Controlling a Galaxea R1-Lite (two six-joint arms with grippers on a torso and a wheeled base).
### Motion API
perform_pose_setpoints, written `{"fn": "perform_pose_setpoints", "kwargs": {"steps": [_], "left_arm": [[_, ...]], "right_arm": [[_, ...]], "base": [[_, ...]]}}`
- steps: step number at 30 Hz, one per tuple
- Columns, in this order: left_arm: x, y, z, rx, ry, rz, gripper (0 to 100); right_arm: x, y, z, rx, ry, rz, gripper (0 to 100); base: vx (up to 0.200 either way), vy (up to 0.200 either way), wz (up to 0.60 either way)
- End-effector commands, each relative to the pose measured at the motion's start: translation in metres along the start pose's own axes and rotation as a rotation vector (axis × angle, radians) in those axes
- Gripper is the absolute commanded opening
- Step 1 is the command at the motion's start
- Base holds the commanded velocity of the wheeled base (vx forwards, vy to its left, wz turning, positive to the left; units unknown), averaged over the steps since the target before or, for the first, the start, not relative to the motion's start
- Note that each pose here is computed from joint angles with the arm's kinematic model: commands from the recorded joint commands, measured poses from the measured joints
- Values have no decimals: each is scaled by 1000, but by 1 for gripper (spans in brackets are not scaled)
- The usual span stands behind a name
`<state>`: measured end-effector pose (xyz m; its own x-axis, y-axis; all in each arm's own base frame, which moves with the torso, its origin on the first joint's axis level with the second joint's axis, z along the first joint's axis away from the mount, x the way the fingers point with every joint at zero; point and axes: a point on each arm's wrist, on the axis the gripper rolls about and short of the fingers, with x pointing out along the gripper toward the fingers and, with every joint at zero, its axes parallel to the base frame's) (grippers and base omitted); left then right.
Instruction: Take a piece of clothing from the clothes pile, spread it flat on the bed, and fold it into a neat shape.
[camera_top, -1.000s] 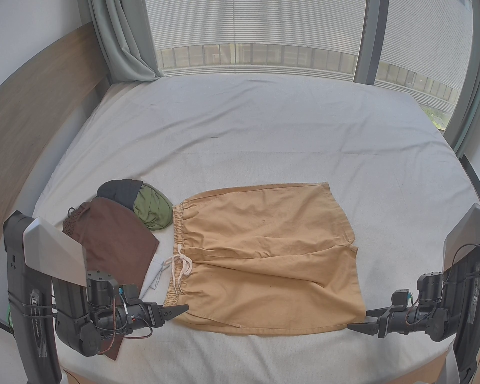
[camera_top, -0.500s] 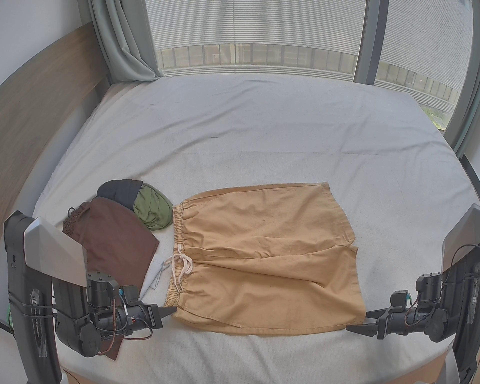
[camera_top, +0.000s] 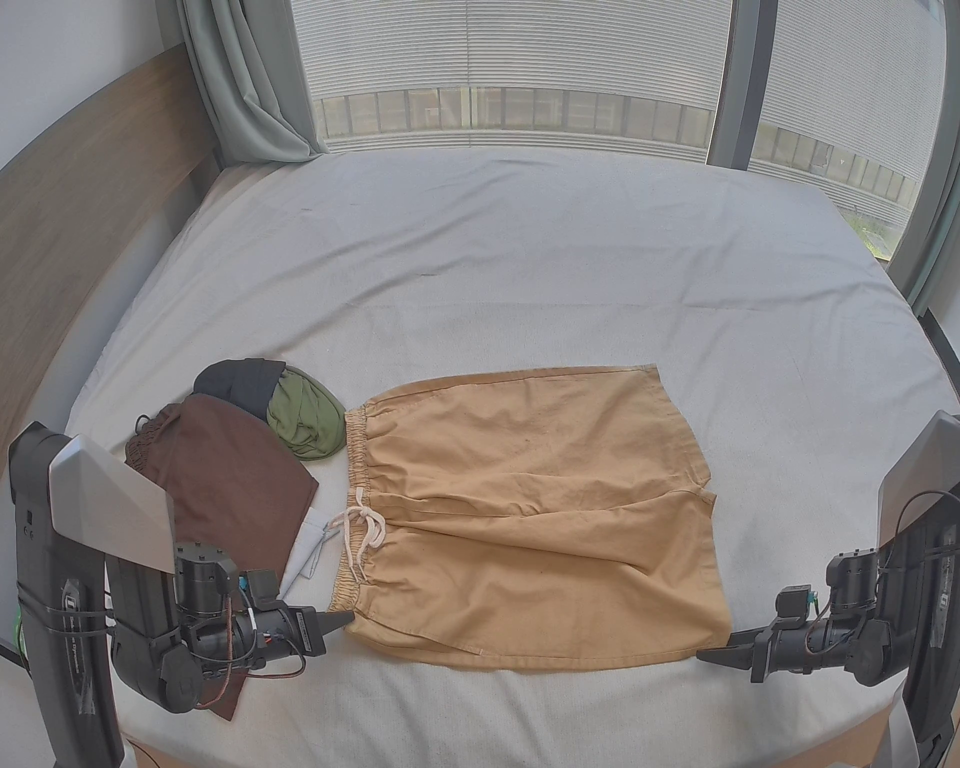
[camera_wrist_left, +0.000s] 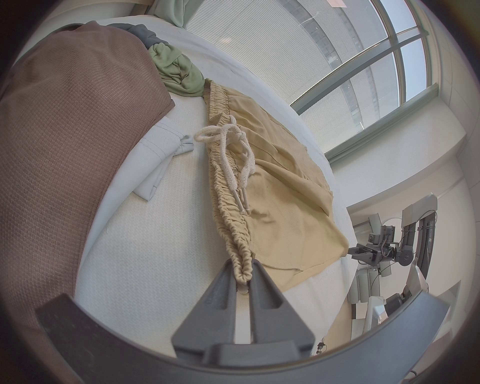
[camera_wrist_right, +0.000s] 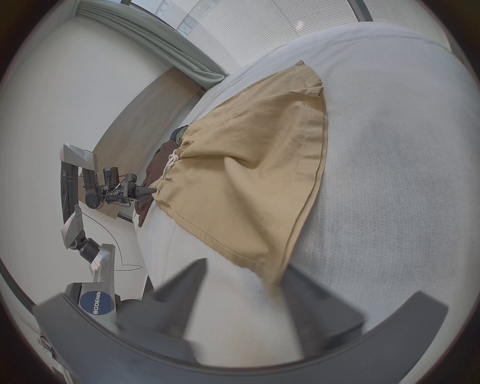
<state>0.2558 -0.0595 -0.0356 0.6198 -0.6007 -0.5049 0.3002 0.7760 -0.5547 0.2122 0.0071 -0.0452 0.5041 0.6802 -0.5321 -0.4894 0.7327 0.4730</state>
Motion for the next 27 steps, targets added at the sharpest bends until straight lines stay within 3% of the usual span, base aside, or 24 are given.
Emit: {"fn": "perform_pose_setpoints", "kwargs": {"steps": [1, 8, 13, 19, 27], "left_arm": [[0, 0, 0, 0, -2, 0, 0], [-3, 0, 3, -4, -10, -4, 0], [-18, 0, 2, -24, 18, -70, 0], [-24, 4, -1, -47, 25, -56, 0], [-24, 8, -13, 10, 75, -44, 0]], "right_arm": [[3, -2, 0, -1, 2, -1, 0], [-2, -1, -1, 10, 2, -19, 0], [-7, 2, -1, 11, -3, -31, 0], [-7, 0, -4, -20, 11, -34, 0], [-13, -3, -12, -48, 65, -45, 0]], "base": [[0, 0, 0], [0, 0, 0], [0, 0, 0], [0, 0, 0], [0, 0, 0]]}}
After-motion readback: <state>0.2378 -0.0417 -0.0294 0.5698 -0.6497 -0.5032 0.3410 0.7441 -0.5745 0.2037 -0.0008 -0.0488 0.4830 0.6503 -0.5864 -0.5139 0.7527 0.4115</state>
